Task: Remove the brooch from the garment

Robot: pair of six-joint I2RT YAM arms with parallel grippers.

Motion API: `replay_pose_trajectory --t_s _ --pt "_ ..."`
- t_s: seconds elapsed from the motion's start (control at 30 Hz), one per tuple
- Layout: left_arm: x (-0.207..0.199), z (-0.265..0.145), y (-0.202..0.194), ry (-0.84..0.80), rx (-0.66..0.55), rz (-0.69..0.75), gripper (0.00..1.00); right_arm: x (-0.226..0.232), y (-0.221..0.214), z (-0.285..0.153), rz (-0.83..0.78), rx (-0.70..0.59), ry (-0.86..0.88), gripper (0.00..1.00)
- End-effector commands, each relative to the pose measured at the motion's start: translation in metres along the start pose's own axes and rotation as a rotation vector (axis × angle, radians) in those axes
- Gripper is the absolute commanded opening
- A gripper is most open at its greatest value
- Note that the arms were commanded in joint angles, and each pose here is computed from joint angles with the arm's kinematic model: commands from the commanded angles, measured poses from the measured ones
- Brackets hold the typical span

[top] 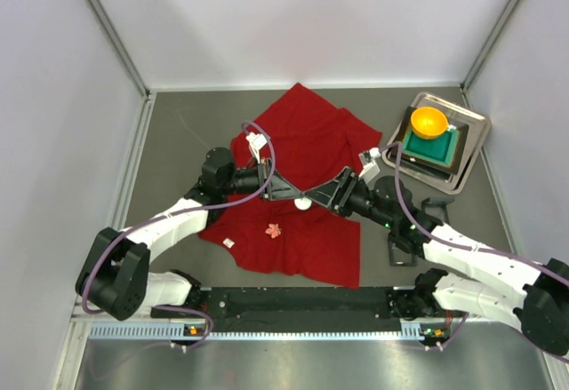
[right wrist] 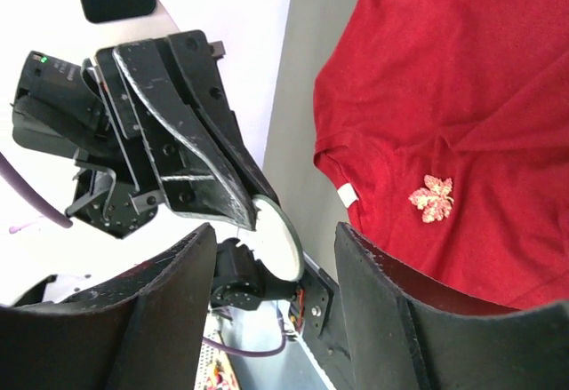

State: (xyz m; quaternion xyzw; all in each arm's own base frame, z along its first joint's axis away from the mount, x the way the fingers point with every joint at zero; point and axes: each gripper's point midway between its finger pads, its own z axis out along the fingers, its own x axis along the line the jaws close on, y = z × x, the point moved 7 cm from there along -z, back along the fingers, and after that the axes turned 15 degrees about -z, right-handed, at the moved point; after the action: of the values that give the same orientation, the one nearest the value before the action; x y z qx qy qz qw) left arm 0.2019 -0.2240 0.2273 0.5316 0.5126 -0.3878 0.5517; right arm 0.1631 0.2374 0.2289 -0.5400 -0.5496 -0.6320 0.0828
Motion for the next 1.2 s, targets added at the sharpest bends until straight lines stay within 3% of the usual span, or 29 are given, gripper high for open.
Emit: replay_pose_trajectory --t_s 0.0,0.37,0.57,1.17 --pt "-0.014 -0.002 0.001 -0.048 0.004 0.084 0.00 0.022 0.020 0.005 -0.004 -0.049 0.076 0.54" --pt "-0.014 0.001 0.005 -0.030 -0.012 0.008 0.00 0.018 0.015 0.011 -0.067 -0.015 0.084 0.39" --pt "-0.013 0.002 0.006 -0.027 -0.003 -0.024 0.00 0.017 0.013 0.015 -0.108 0.009 0.084 0.38" --pt "-0.006 0.006 0.009 0.021 0.018 -0.119 0.00 0.011 -0.001 0.015 -0.228 0.101 0.142 0.18"
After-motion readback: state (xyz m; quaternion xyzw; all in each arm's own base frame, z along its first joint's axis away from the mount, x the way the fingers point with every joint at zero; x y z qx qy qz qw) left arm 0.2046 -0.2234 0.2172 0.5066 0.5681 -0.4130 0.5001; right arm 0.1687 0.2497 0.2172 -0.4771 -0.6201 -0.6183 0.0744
